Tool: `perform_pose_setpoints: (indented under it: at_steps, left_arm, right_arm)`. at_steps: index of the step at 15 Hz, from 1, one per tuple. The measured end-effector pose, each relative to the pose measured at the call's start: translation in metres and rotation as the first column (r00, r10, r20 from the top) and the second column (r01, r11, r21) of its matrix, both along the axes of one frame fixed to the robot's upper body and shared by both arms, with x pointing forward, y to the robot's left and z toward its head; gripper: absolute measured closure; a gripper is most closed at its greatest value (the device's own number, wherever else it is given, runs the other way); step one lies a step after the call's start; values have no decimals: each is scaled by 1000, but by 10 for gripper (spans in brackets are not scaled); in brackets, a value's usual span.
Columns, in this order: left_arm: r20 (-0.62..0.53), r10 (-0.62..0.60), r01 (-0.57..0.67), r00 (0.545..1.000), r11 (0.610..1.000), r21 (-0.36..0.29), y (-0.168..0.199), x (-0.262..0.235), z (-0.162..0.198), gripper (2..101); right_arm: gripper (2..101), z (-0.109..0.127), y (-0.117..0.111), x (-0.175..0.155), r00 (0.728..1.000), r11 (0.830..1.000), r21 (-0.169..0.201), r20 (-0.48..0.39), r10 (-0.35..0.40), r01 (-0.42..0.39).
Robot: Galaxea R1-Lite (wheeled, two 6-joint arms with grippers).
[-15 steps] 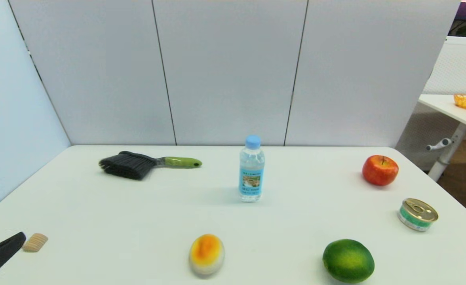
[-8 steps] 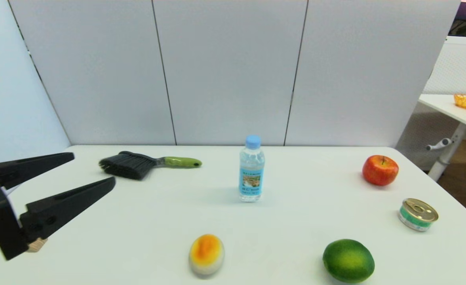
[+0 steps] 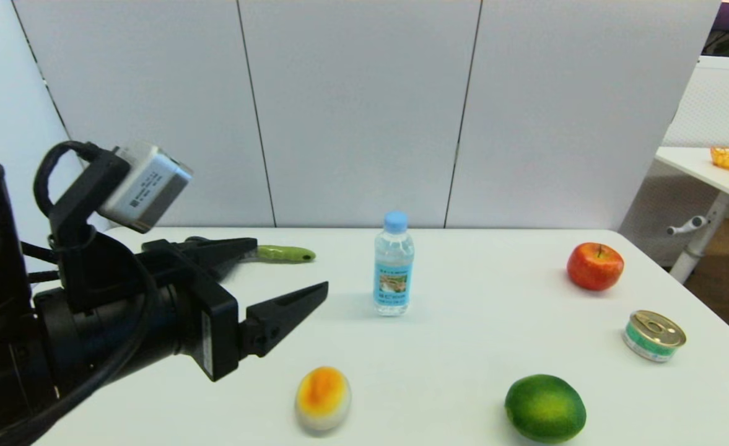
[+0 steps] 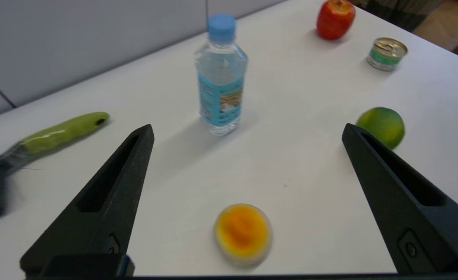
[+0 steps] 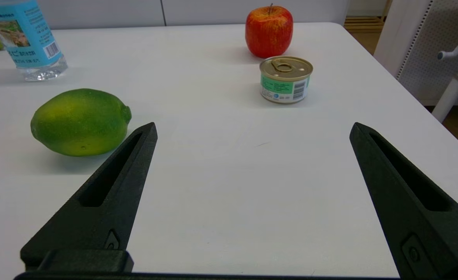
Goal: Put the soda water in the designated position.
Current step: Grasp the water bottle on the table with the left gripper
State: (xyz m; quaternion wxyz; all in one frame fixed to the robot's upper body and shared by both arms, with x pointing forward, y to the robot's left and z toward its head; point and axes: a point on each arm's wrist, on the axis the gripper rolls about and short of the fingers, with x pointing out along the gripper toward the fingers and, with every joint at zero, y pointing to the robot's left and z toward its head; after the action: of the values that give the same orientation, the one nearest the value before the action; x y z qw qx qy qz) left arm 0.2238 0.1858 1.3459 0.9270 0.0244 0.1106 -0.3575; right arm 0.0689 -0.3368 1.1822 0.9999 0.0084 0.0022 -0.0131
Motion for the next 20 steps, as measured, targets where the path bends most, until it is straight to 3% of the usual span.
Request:
perform_pose_setpoints:
  at_steps: [6, 12, 20]
  left_arm:
    - [8, 126, -126, 992, 990, 67, -30, 4, -16, 54]
    - [23, 315, -315, 949, 947, 58, -65, 6, -16, 54]
    - [10, 339, -339, 941, 939, 51, -94, 7, -21, 54]
  right_arm:
    - [43, 0, 0, 0, 1000, 1000, 0, 0, 0, 0]
    - [43, 0, 0, 0, 1000, 1000, 0, 0, 0, 0]
    - [43, 0, 0, 0, 1000, 1000, 0, 0, 1, -1]
